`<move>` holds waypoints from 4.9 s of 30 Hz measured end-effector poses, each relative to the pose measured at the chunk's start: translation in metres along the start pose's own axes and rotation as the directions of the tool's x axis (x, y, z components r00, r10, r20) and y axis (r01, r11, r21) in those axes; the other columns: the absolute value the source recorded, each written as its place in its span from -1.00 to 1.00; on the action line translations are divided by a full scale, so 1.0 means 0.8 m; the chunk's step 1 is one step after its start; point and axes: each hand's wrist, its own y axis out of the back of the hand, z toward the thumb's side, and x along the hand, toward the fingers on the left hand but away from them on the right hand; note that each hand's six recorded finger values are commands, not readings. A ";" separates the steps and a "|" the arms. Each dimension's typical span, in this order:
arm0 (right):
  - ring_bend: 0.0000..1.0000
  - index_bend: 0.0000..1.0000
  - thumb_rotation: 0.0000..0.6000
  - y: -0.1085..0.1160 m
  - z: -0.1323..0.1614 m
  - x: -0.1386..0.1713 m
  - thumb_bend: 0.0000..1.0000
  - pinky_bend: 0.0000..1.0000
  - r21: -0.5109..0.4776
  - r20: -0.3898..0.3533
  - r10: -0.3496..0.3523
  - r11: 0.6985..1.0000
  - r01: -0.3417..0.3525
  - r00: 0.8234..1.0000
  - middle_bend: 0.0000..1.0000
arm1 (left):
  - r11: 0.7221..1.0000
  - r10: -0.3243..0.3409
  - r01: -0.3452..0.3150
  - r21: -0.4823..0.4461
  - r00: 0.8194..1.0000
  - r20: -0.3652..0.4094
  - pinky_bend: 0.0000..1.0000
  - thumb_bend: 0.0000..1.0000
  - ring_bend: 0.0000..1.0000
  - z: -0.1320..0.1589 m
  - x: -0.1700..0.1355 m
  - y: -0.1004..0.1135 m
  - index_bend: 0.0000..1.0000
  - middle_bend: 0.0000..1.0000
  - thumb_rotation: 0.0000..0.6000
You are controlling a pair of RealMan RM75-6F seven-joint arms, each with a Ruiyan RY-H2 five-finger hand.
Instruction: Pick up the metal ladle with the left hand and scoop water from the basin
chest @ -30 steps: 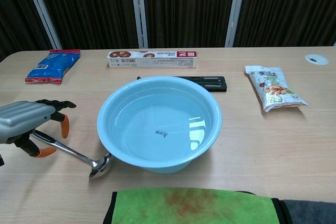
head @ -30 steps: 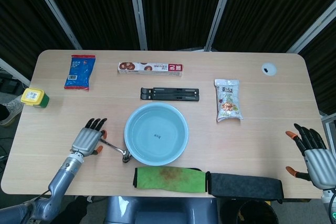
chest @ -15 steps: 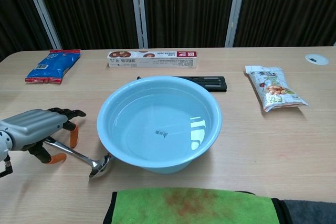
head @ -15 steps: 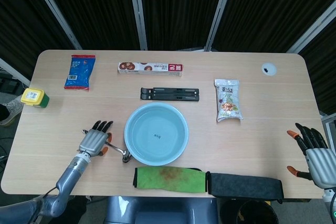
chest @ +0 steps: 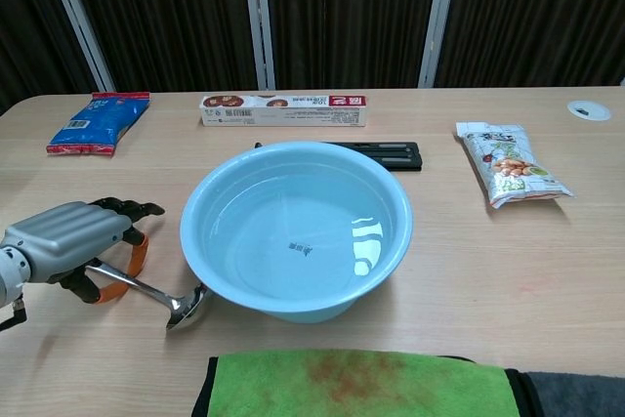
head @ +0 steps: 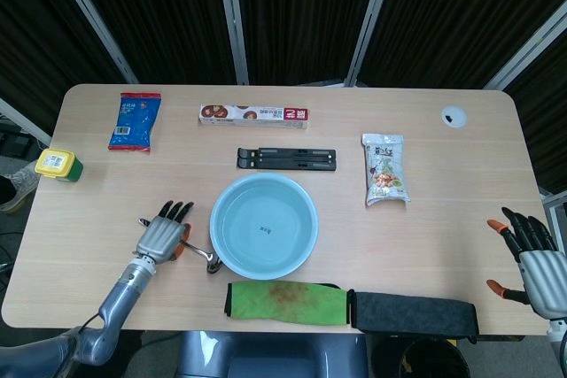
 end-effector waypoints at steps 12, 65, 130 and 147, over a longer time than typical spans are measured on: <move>-1.00 -0.73 1.00 -0.001 0.002 0.001 -1.00 -1.00 0.005 -0.006 0.001 1.000 -0.001 1.000 -1.00 | 0.998 0.055 -0.056 0.020 0.998 0.035 -1.00 -0.14 -1.00 0.008 -0.032 0.010 0.16 -1.00 1.00; -1.00 -0.73 1.00 0.006 0.005 0.014 -1.00 -1.00 -0.003 -0.019 -0.038 0.999 0.038 0.999 -1.00 | 0.985 0.169 -0.146 -0.088 0.896 0.410 -1.00 -0.12 -1.00 0.106 -0.085 0.145 0.27 -1.00 1.00; -1.00 -0.89 1.00 0.012 -0.007 0.009 -1.00 -1.00 0.010 0.038 -0.076 0.997 0.075 0.996 -1.00 | 0.960 0.223 -0.255 0.114 0.946 0.235 -1.00 -0.13 -1.00 0.056 0.034 0.229 0.34 -1.00 1.00; -1.00 -0.89 1.00 0.013 0.002 0.015 -1.00 -1.00 -0.010 0.006 -0.087 0.996 0.087 0.996 -1.00 | 0.959 0.220 -0.258 0.120 0.939 0.264 -1.00 -0.13 -1.00 0.078 0.011 0.240 0.34 -1.00 1.00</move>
